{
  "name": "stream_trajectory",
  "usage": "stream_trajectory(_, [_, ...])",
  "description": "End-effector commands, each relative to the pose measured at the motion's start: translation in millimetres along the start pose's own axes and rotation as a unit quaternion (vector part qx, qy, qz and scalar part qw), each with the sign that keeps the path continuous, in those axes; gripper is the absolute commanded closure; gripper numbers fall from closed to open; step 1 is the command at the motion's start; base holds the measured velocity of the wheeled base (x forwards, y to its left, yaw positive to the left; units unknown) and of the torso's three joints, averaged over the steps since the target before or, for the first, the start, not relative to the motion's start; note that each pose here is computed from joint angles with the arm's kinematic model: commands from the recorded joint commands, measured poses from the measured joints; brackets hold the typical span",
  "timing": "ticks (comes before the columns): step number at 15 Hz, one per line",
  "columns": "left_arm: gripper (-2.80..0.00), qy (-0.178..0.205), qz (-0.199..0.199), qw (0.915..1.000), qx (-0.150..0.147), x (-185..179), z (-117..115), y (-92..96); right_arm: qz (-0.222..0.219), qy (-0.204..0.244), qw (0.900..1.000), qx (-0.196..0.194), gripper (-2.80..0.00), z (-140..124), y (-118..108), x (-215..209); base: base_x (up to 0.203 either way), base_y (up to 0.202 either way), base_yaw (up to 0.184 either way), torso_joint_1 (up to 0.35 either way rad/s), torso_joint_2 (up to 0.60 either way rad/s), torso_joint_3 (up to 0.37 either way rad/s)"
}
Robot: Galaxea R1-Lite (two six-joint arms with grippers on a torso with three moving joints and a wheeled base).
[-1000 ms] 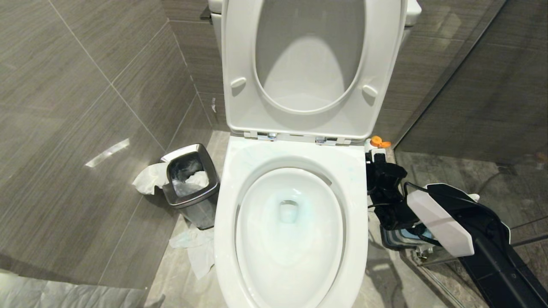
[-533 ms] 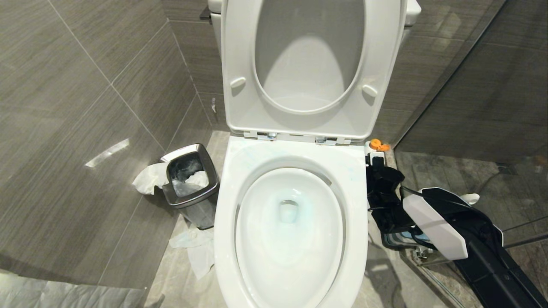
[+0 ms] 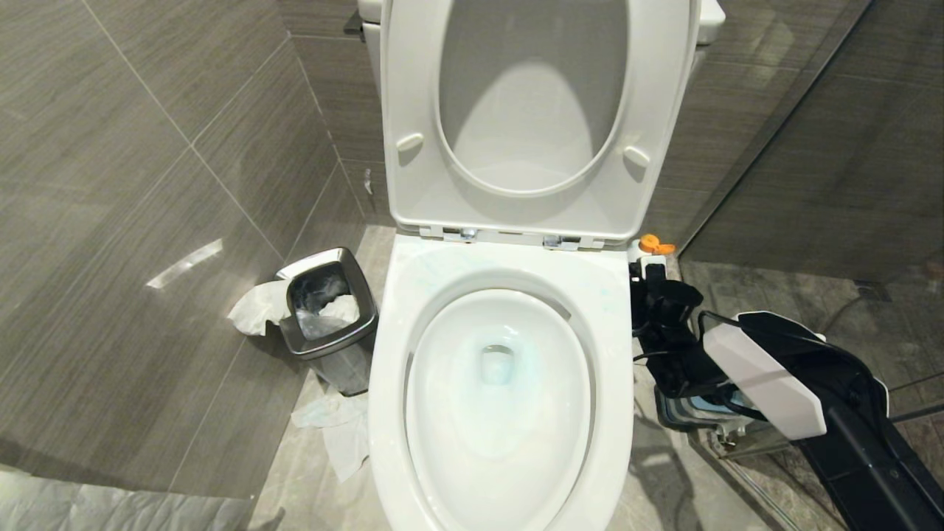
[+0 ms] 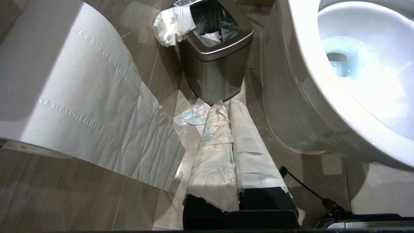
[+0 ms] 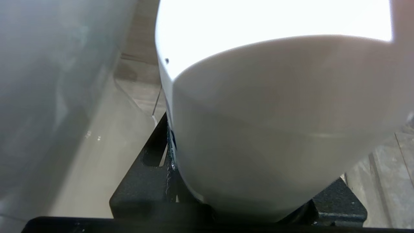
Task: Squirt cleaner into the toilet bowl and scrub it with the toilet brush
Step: Place the cleaning agent on the floor
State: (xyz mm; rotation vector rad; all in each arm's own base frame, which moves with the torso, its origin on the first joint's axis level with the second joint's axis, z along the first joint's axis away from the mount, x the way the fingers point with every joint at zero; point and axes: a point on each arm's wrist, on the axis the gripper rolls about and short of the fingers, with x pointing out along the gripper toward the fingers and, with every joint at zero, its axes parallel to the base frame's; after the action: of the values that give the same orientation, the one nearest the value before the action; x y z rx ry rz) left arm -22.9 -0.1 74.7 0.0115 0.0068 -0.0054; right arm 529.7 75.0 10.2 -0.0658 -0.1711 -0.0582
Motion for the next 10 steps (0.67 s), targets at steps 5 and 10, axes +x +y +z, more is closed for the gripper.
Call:
stream_trajectory(5, [0.00,0.002,0.000,1.0000,-0.003,0.3,-0.8,0.0,-0.001,-0.011,1.000,0.001,0.00,24.3,-1.7,3.4,0.000,0.000,0.000,0.000,0.00,0.000])
stream_trajectory(10, [0.00,0.001,0.000,1.0000,0.001,0.2,-0.4,0.0,-0.001,-0.013,1.000,0.002,0.00,26.3,-1.8,3.7,0.000,0.000,0.000,0.000,0.00,0.000])
